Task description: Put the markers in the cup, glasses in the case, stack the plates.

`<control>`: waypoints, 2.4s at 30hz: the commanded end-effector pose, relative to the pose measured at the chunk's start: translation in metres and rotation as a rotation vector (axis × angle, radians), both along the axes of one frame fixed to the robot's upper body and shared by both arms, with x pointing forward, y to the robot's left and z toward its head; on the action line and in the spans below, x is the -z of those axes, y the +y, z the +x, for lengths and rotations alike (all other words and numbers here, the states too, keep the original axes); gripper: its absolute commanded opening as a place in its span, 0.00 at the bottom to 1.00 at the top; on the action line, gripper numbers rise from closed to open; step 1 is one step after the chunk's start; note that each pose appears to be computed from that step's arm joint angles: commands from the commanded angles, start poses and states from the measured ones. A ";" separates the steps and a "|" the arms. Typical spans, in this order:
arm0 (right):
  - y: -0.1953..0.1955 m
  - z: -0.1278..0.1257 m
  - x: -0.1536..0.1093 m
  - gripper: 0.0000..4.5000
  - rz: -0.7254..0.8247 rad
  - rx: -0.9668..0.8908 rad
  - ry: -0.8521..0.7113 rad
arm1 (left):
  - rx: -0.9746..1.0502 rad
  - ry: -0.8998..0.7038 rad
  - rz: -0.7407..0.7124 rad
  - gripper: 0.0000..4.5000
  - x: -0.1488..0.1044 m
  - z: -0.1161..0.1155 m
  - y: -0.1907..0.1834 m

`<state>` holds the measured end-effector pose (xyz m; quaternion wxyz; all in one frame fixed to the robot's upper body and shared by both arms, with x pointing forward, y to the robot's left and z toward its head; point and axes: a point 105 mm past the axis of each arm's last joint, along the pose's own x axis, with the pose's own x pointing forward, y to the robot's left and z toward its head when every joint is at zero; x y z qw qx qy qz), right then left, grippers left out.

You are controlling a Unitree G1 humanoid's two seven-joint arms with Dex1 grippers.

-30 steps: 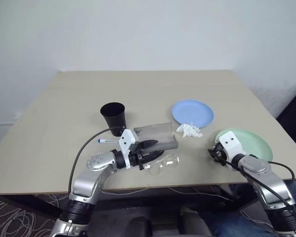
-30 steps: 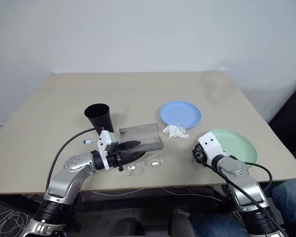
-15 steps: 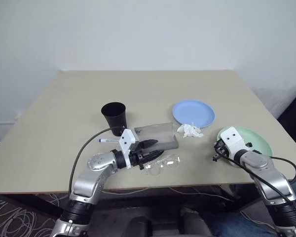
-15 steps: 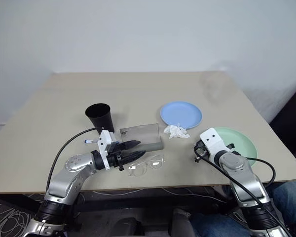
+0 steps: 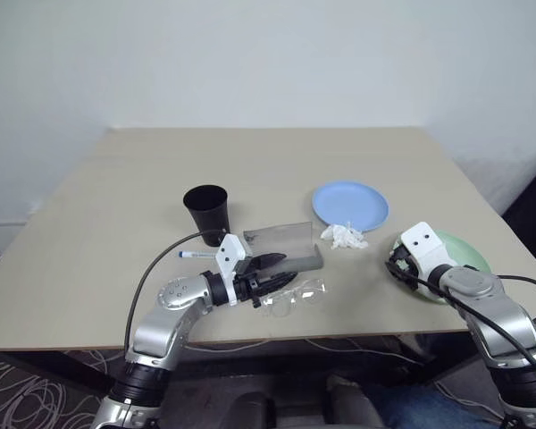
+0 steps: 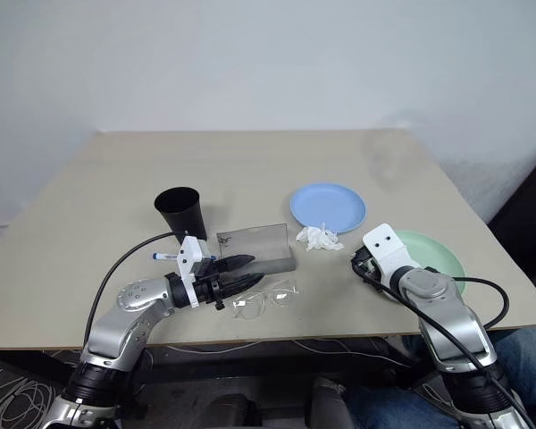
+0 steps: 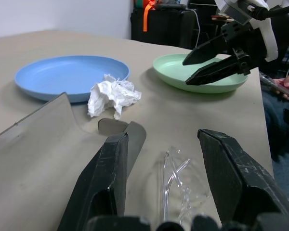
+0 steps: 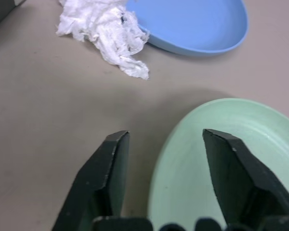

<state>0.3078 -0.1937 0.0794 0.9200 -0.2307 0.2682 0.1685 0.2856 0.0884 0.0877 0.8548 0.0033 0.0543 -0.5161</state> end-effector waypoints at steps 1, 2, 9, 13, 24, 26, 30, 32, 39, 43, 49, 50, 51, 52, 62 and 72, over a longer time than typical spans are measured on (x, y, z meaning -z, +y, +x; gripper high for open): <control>-0.001 0.000 -0.010 0.59 -0.017 0.016 0.003 | 0.009 -0.048 -0.006 0.53 -0.012 0.000 -0.002; -0.002 -0.001 -0.007 0.59 -0.026 0.025 0.020 | 0.008 -0.047 -0.006 0.53 -0.012 0.000 -0.002; -0.007 -0.001 0.005 0.59 -0.067 0.072 0.050 | -0.001 -0.044 -0.006 0.53 -0.011 0.000 -0.001; -0.010 -0.001 0.009 0.59 -0.084 0.088 0.056 | -0.004 -0.042 -0.004 0.53 -0.011 0.000 -0.001; -0.018 0.001 0.007 0.02 -0.132 0.113 0.035 | -0.004 -0.047 0.001 0.53 -0.011 0.002 0.000; -0.021 0.004 0.005 0.02 -0.149 0.121 0.019 | -0.005 -0.049 0.002 0.53 -0.011 0.002 0.000; -0.027 0.012 -0.003 0.02 -0.196 0.131 -0.039 | -0.006 -0.051 0.002 0.53 -0.012 0.003 0.000; -0.031 0.020 -0.012 0.02 -0.238 0.118 -0.104 | -0.006 -0.053 0.003 0.53 -0.012 0.004 0.000; -0.018 0.055 -0.053 0.02 -0.327 -0.095 -0.361 | -0.007 -0.057 0.006 0.53 -0.013 0.007 0.001; 0.011 0.071 -0.064 0.02 -0.249 -0.303 -0.403 | -0.007 -0.062 0.009 0.53 -0.015 0.010 0.002; 0.054 0.094 -0.077 0.02 -0.076 -0.547 -0.404 | -0.010 -0.074 0.015 0.53 -0.018 0.015 0.004; 0.059 0.099 -0.075 0.02 -0.070 -0.572 -0.399 | -0.012 -0.076 0.015 0.53 -0.019 0.015 0.004; 0.064 0.104 -0.074 0.02 -0.055 -0.595 -0.394 | -0.016 -0.079 0.015 0.53 -0.019 0.016 0.005; 0.068 0.108 -0.074 0.02 -0.039 -0.612 -0.389 | -0.021 -0.081 0.014 0.53 -0.019 0.016 0.005; 0.081 0.121 -0.066 0.33 0.010 -0.667 -0.372 | -0.063 -0.084 0.011 0.53 -0.019 0.011 0.011; 0.073 0.122 -0.082 0.85 0.098 -0.626 -0.431 | -0.070 -0.083 0.018 0.53 -0.020 0.010 0.013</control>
